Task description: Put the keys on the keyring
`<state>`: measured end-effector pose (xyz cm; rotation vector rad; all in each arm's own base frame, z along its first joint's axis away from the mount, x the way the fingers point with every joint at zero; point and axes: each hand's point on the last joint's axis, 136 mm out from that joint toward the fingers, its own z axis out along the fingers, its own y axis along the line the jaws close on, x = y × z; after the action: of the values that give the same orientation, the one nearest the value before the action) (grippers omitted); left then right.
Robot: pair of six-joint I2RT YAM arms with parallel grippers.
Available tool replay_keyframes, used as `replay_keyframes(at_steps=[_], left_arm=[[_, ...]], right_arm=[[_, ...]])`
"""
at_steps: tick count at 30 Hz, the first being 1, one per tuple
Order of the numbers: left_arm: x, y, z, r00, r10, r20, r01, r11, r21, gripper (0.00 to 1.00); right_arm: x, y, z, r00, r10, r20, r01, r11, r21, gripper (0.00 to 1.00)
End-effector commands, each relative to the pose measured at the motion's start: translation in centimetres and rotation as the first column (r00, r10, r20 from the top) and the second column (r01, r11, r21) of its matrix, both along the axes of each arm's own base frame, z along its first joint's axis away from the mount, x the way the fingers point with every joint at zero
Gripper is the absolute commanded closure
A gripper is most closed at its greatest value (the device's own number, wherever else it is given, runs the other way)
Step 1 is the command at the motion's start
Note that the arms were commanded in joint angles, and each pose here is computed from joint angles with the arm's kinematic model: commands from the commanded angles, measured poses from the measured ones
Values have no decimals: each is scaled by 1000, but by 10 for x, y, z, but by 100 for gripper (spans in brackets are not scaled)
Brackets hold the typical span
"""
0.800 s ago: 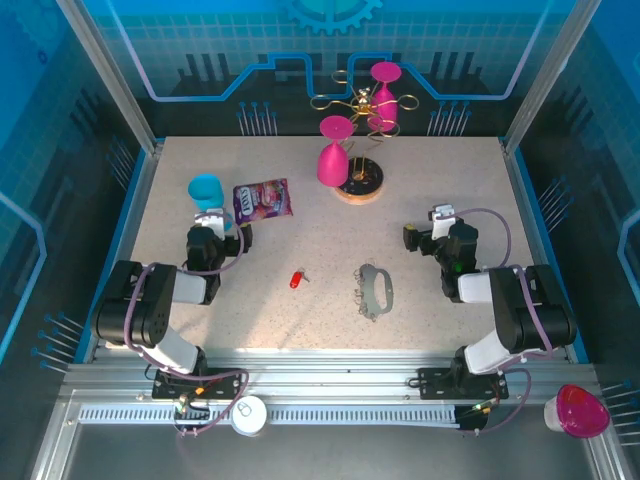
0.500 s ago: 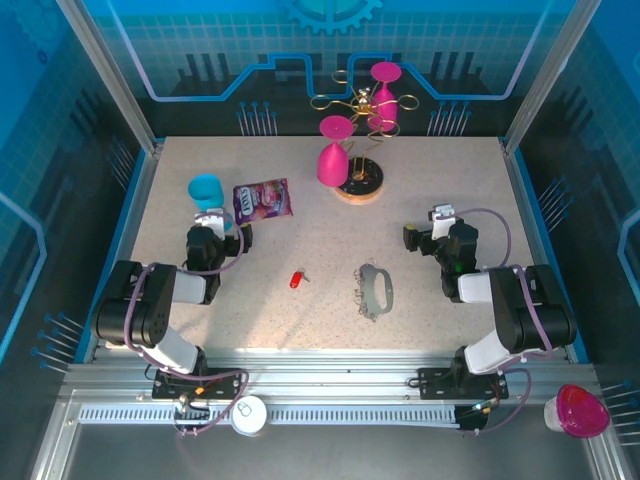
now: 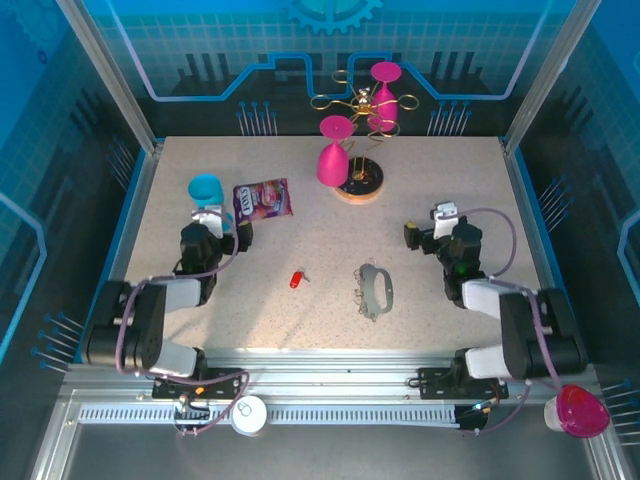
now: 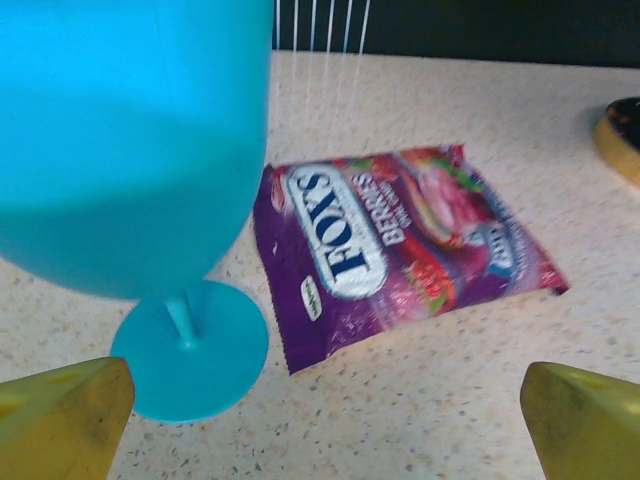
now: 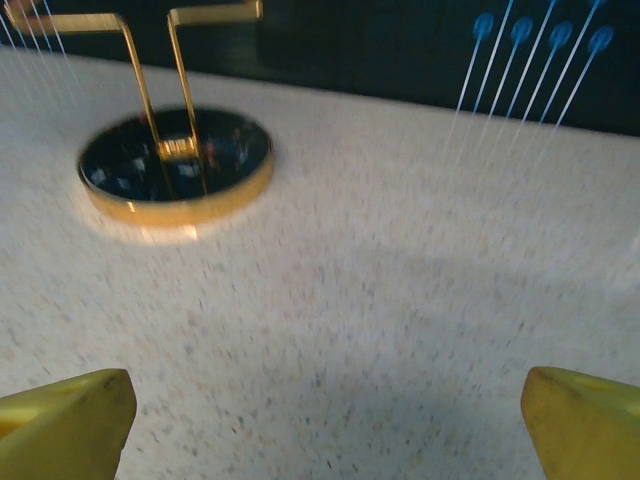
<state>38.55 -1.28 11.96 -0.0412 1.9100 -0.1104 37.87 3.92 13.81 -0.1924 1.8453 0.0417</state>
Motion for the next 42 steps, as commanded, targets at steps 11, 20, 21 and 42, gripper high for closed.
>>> replay_keyframes(at_steps=[11, 20, 21, 42], left_arm=[[-9, -37, 100, 996, -78, 32, 84, 918, -388, 1], [-46, -150, 60, 944, -291, -152, 207, 887, -413, 5], [-50, -160, 55, 937, -302, -176, 206, 884, -420, 6], [-87, -317, -39, 716, -411, -565, 88, 855, -511, 31]], right_arm=[[-78, -2, 28, 923, -147, -356, 305, 843, 444, 26], [-145, 47, -11, 780, 82, -620, 248, 869, 428, 52], [-149, 50, -14, 765, 89, -637, 242, 878, 413, 54], [-91, 104, -47, 686, 243, -686, -5, 944, 330, 62]])
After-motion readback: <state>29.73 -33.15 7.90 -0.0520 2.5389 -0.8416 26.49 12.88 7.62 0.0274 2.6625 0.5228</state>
